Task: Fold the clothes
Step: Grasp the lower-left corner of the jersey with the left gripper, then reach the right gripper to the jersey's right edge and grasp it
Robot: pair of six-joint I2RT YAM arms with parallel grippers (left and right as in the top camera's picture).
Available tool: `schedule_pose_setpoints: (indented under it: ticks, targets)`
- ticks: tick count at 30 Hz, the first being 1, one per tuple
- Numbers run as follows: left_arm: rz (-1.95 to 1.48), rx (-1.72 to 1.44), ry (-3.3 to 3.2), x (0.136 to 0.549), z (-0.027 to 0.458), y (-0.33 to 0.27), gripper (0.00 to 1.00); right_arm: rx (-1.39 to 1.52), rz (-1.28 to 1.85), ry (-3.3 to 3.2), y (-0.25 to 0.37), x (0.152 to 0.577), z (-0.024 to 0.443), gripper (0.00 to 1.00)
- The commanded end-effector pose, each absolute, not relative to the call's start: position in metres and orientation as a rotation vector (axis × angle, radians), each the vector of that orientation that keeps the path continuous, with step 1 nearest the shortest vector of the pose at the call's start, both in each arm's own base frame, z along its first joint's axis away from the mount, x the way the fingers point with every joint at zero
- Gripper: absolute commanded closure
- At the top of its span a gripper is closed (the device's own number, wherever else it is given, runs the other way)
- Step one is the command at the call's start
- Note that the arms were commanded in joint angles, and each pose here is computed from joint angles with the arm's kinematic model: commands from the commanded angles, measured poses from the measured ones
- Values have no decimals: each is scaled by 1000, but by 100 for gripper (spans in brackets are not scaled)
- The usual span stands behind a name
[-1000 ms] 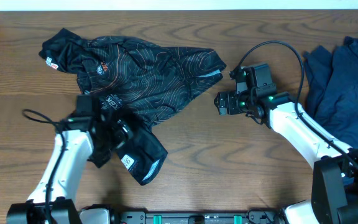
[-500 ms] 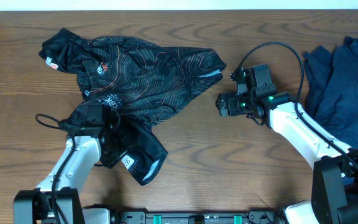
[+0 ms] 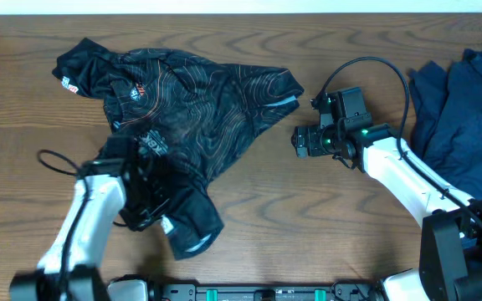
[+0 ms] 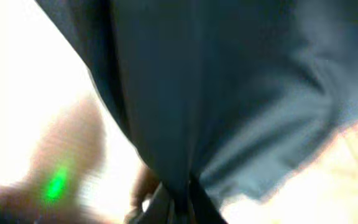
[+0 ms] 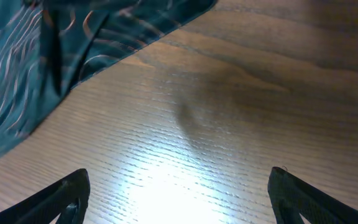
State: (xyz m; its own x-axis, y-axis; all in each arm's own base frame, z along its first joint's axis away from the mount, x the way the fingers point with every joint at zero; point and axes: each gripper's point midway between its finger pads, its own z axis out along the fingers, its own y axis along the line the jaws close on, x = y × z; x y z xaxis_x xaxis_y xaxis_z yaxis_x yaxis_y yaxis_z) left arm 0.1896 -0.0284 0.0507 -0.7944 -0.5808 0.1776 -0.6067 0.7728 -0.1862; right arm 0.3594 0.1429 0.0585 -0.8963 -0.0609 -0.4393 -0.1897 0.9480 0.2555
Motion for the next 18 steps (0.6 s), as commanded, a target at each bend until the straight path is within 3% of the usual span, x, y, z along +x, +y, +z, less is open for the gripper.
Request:
schedule_pose_setpoints:
  ticks: [1,7,13,18]
  targets:
    - [405,858,-3014,201,87,-23,94,-157,378,2643,142,365,60,13]
    - [372,867,-3054,180,105,-20,94,-121,407,2584,150,378,67,18]
    - [245,873,-2999,153,106,-11,94,-130,436,2525,164,394,63,34]
    - [200,940,-3016,157,107,-5,94,-202,429,2536,178,396,47,32]
